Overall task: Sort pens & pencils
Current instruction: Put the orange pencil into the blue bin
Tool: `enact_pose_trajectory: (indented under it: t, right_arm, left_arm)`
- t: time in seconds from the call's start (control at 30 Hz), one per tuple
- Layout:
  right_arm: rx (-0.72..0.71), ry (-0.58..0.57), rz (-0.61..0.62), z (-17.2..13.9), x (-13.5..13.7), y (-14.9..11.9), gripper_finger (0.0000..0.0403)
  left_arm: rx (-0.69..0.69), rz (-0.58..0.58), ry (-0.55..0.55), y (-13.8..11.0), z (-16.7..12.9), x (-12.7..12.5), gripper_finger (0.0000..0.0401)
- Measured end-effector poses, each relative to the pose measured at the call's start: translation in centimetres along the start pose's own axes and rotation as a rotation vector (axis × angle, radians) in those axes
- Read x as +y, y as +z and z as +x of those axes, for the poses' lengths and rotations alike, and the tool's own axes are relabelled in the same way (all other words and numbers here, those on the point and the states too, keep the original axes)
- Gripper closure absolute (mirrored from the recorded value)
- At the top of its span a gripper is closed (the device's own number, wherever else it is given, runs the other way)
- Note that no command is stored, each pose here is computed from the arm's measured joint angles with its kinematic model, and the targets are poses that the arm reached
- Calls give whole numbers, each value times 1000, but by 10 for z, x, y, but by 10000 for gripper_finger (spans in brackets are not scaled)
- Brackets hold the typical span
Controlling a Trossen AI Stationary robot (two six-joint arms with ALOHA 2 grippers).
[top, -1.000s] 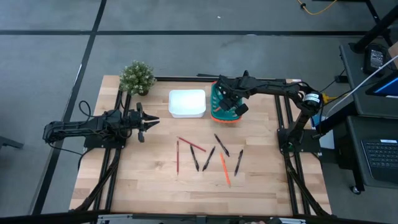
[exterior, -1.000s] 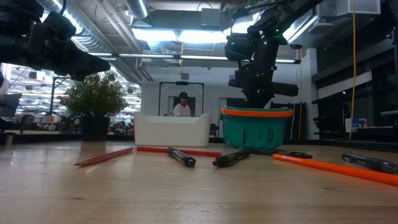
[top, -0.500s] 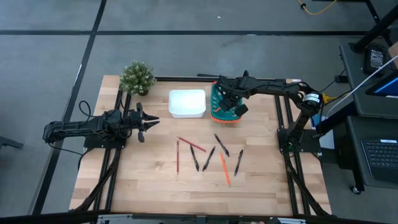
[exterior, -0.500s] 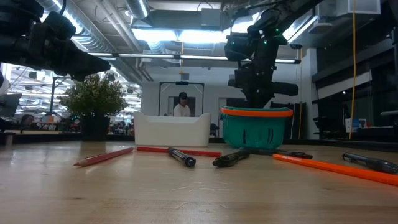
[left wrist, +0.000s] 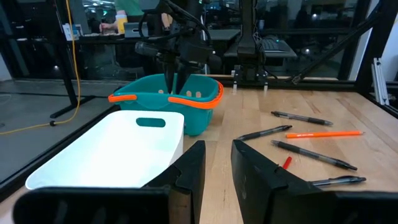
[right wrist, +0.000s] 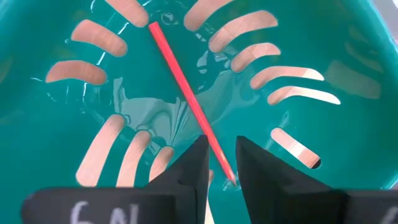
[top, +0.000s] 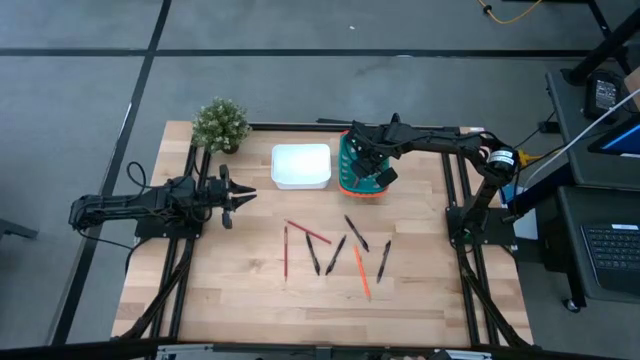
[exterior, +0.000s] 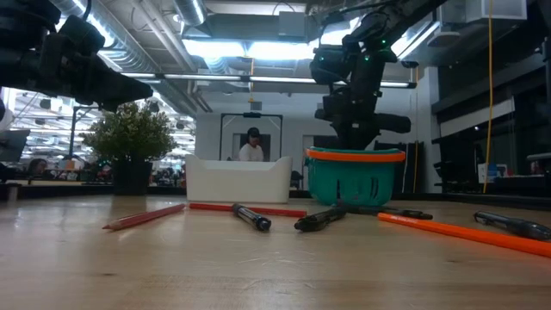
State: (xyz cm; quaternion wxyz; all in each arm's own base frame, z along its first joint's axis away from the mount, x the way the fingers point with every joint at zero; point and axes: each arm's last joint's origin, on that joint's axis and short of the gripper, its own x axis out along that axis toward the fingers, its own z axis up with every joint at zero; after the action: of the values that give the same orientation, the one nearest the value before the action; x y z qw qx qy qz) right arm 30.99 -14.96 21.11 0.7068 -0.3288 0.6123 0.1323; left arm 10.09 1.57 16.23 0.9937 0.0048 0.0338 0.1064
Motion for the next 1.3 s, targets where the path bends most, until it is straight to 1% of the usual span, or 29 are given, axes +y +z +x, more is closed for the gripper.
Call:
enact_pose_trajectory:
  t: [0.17,0.27,0.43,0.5,0.6,0.67,0.73,0.8,0.87,0.97,1.03,1.13,1.2,1.3]
  right_arm:
    - [0,-1,1,0,1,2,330]
    - [54,-31,-21,-1,4,8,335]
    - [111,-75,-83,-5,16,30,336]
    - [154,-108,-110,-7,21,38,336]
    - [206,-151,-146,-15,29,48,336]
    - [231,-174,-146,-24,35,56,336]
    - [241,-180,-119,-37,41,67,336]
    - [227,-174,-61,-53,48,78,336]
    - [185,-143,30,-70,56,89,336]
    - [87,-8,239,-91,71,104,336]
    - [31,99,384,-97,84,114,336]
    - [34,187,541,-98,108,127,336]
    - [61,203,628,-93,125,133,336]
    - [104,209,735,-75,148,136,336]
  left_arm:
    - [0,0,0,0,0,0,329]
    - [0,0,0,0,0,0,329]
    - [0,-6,0,0,0,0,329]
    - [0,-9,0,0,0,0,329]
    - [0,-38,-1,0,0,0,329]
    - [0,-54,-9,0,0,0,329]
    - [2,-56,-23,0,0,-1,329]
    - [3,-62,-30,0,0,-1,329]
    - [4,-72,-32,0,0,-1,329]
    - [10,-89,-57,-1,0,-2,329]
    - [15,-110,-86,-1,0,-3,329]
    - [16,-139,-112,-1,0,-4,329]
    - [17,-137,-134,-1,-1,-6,329]
    - [20,-135,-168,-1,-1,-10,329]
